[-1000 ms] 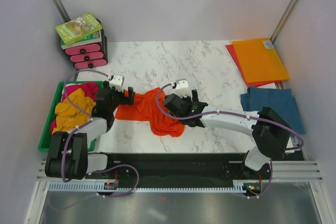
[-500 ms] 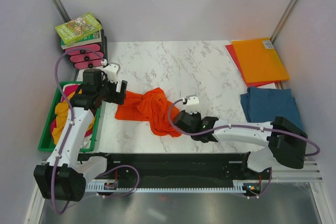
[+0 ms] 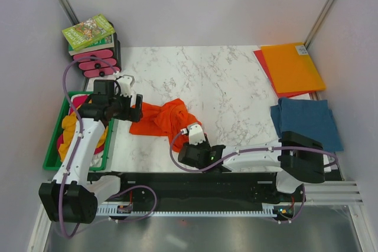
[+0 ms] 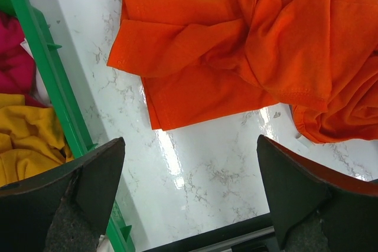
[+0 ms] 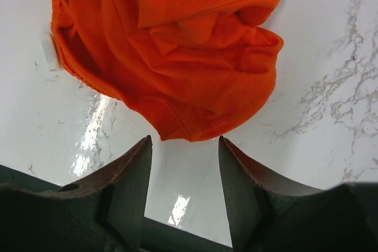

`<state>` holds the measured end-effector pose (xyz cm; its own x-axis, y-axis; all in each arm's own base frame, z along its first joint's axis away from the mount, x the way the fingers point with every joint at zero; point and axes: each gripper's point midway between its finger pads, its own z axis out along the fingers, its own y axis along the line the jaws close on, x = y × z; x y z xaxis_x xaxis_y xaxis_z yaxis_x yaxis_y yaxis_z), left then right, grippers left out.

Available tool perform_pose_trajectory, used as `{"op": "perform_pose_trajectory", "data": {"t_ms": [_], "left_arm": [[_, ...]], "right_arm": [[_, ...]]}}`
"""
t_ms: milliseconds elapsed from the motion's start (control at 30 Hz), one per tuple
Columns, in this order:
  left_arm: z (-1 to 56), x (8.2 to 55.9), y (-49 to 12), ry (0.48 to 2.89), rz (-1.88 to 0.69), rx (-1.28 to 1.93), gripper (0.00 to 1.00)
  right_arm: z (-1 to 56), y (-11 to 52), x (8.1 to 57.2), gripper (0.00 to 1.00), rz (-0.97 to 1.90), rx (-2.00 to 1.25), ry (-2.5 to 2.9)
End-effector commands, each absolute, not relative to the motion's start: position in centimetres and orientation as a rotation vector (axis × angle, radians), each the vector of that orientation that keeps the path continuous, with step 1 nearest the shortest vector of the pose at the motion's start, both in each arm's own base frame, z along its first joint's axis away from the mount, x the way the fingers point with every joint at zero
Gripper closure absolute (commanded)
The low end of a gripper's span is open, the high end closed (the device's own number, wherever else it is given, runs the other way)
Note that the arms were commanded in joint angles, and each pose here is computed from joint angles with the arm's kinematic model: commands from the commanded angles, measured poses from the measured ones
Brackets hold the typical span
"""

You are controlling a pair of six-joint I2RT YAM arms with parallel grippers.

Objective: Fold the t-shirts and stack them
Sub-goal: Flatten the tshirt out

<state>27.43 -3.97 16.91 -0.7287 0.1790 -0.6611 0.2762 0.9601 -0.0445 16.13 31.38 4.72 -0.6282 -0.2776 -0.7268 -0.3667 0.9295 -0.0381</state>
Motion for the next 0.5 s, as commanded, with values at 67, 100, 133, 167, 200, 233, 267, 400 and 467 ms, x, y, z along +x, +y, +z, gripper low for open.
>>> {"op": "perform_pose_trajectory", "data": {"t_ms": [67,100,133,167,200,233,267,400,467], "left_arm": [[17.4,27.4,-4.0,2.399,-0.196,0.279,0.00],[17.3,27.4,-3.9,2.402,-0.196,0.277,0.00],[17.1,27.4,-3.9,2.406,-0.194,0.276,0.00],[17.0,27.4,-3.8,2.407,-0.191,0.279,0.00],[17.0,27.4,-3.8,2.406,-0.187,0.274,0.00],[16.9,27.4,-3.7,2.408,-0.185,0.272,0.00],[16.8,27.4,-3.7,2.409,-0.186,0.274,0.00],[16.6,27.3,-3.8,2.408,-0.194,0.283,0.04],[16.4,27.2,-3.8,2.409,-0.196,0.296,0.09]], "right_arm": [[4.2,34.0,16.6,0.43,0.171,-0.486,2.271],[4.2,34.1,16.8,0.43,0.167,-0.482,2.269],[3.9,34.0,16.9,0.42,0.153,-0.482,2.271],[3.4,33.9,17.3,0.42,0.133,-0.477,2.277],[3.3,33.8,17.6,0.42,0.128,-0.455,2.279],[3.2,33.8,17.9,0.42,0.123,-0.443,2.279],[3.0,33.5,18.4,0.45,0.110,-0.423,2.282],[3.3,33.3,19.6,0.72,0.087,-0.379,2.263],[4.1,33.2,19.9,0.90,0.086,-0.354,2.242]]}}
